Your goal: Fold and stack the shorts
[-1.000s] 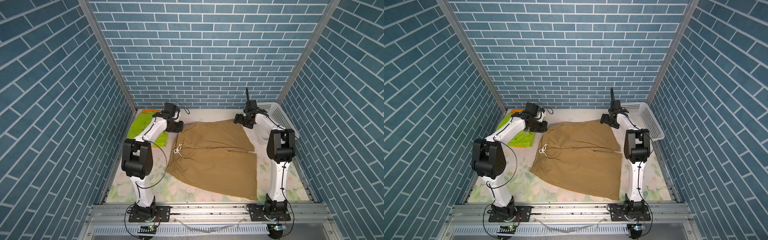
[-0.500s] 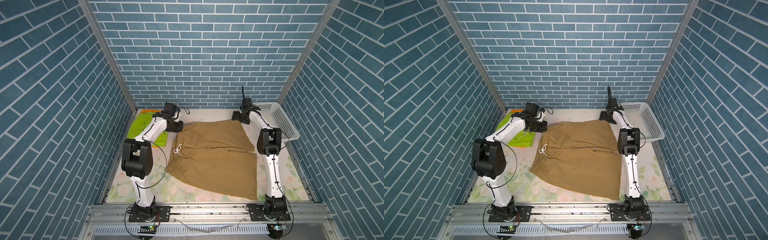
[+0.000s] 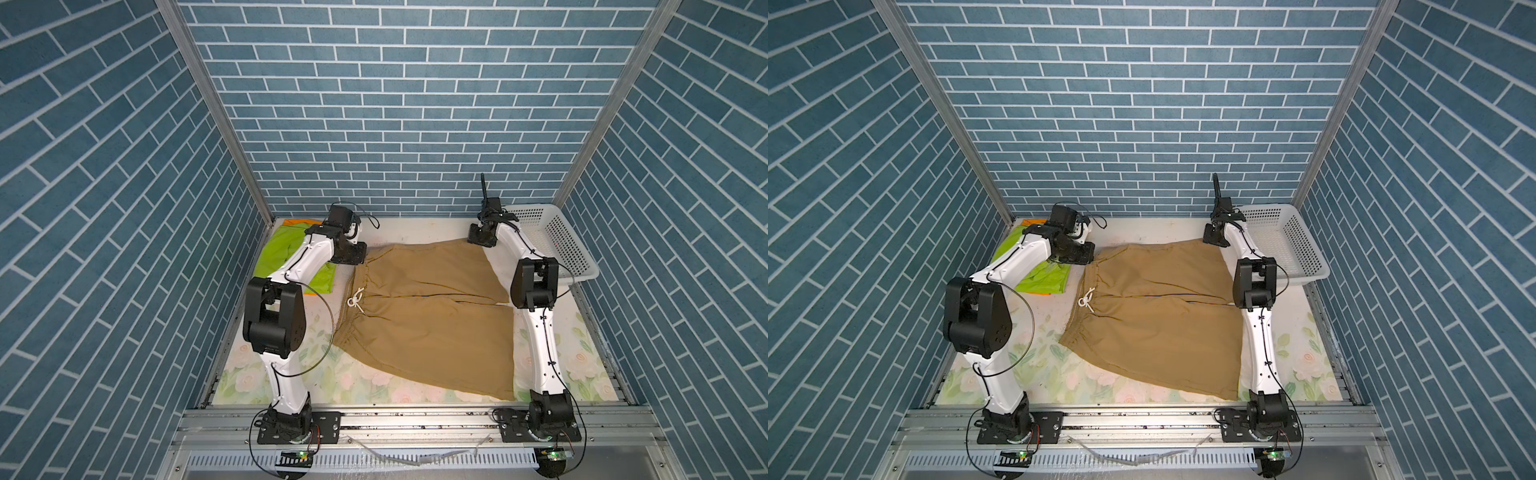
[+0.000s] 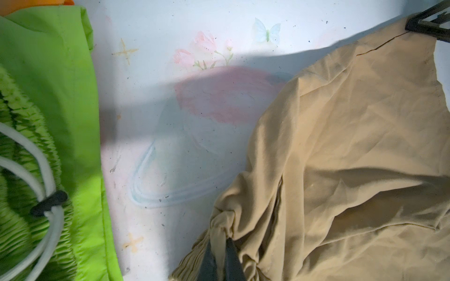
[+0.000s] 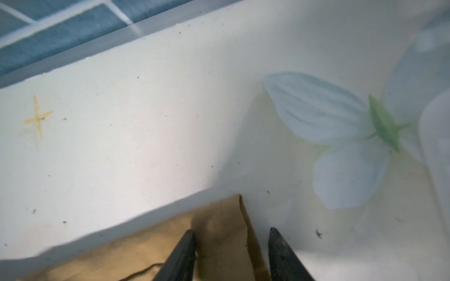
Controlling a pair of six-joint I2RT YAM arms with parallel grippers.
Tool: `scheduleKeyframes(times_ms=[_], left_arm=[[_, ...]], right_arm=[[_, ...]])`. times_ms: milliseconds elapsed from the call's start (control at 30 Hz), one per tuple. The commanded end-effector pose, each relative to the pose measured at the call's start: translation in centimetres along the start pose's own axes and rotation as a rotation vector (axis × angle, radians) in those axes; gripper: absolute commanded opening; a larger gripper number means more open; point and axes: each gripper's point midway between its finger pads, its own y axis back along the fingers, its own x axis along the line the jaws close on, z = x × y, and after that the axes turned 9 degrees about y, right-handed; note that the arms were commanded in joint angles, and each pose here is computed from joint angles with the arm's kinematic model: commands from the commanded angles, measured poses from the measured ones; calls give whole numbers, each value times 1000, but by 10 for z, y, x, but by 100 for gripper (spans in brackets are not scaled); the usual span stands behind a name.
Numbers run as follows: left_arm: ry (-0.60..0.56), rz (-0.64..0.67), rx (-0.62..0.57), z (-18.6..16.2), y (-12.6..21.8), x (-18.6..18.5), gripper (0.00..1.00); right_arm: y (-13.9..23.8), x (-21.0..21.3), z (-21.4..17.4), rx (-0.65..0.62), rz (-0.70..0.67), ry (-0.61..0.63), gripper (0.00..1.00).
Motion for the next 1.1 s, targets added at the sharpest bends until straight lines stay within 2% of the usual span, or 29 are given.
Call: scheduleKeyframes(times_ms=[0, 167, 233, 300, 500, 700, 900, 1067], left_arm=[[-15, 5, 16, -6, -1, 0, 0], [-16, 10, 25, -8, -4, 1, 0], [-15, 18, 26, -8, -5, 4, 0], [-14, 21, 31, -7, -7, 5, 0], [72, 50, 26, 9, -15, 24, 0], [189, 45, -30, 50, -17, 43, 0], [239, -34, -110, 102, -10, 36, 0], [256, -80, -95, 107, -23, 32, 3]], right_arm=[[-23, -1, -23, 69, -1, -24, 38], [-26, -5, -13, 35, -1, -45, 15], [-21, 3, -2, 7, 58, -49, 5], [-13, 3, 11, -28, 73, -56, 0], [35, 1, 56, -154, 118, -70, 0], [99, -7, 97, -283, 170, -86, 0], [172, -9, 131, -421, 223, -69, 0], [204, 6, 137, -455, 291, -39, 0]])
